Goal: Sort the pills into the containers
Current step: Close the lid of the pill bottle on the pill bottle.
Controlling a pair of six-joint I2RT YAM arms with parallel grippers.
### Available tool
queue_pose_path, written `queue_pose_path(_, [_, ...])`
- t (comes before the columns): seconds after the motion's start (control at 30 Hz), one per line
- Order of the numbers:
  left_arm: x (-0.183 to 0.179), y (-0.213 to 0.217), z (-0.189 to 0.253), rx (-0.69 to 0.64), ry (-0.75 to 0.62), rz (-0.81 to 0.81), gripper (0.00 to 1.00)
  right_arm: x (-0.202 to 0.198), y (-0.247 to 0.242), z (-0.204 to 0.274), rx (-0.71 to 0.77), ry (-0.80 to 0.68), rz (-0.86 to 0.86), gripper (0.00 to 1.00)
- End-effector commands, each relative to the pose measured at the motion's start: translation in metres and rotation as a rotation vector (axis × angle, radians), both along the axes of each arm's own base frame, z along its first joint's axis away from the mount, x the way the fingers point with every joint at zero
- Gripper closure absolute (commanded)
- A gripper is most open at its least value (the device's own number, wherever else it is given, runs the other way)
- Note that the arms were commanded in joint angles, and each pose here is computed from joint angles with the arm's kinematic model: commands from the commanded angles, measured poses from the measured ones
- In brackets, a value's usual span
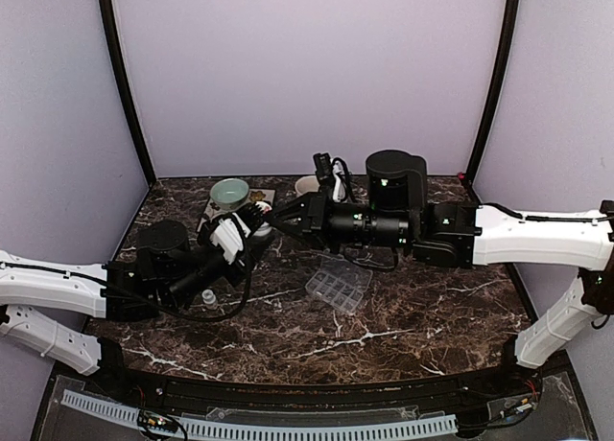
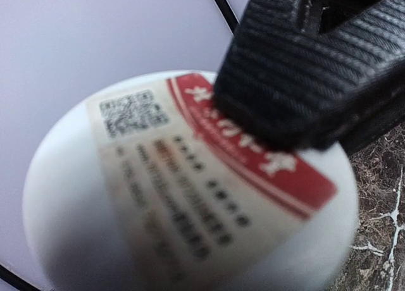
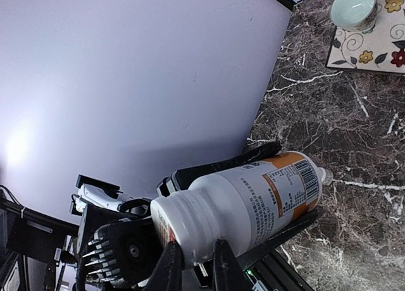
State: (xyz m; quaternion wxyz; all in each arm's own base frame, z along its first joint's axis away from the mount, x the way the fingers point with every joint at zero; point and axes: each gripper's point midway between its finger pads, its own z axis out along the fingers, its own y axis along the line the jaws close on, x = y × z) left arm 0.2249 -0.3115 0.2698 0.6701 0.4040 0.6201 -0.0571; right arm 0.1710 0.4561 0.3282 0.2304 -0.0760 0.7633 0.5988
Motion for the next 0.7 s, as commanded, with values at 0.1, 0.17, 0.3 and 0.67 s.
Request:
queue_pose_path(0.1, [-0.031, -0.029, 0.032, -0.088, -0.065, -0.196, 1.00, -0.004, 0.009, -0.050, -0.054, 0.058, 0.045, 1.00])
queue_pose_path(0.17, [-0.032, -0.029, 0.033, -0.094, -0.062, -0.198, 1.00, -0.004, 0.009, -0.052, -0.046, 0.061, 0.048, 1.00])
queue_pose_path(0.3, [-0.031, -0.028, 0.033, -0.101, -0.054, -0.192, 1.00, -0.004, 0.005, -0.051, -0.030, 0.055, 0.041, 1.00])
queue_pose_path(0.67, [-0.017, -0.026, 0.030, -0.092, -0.041, -0.107, 1.00, -0.006, -0.011, -0.030, 0.042, 0.018, 0.011, 0.96])
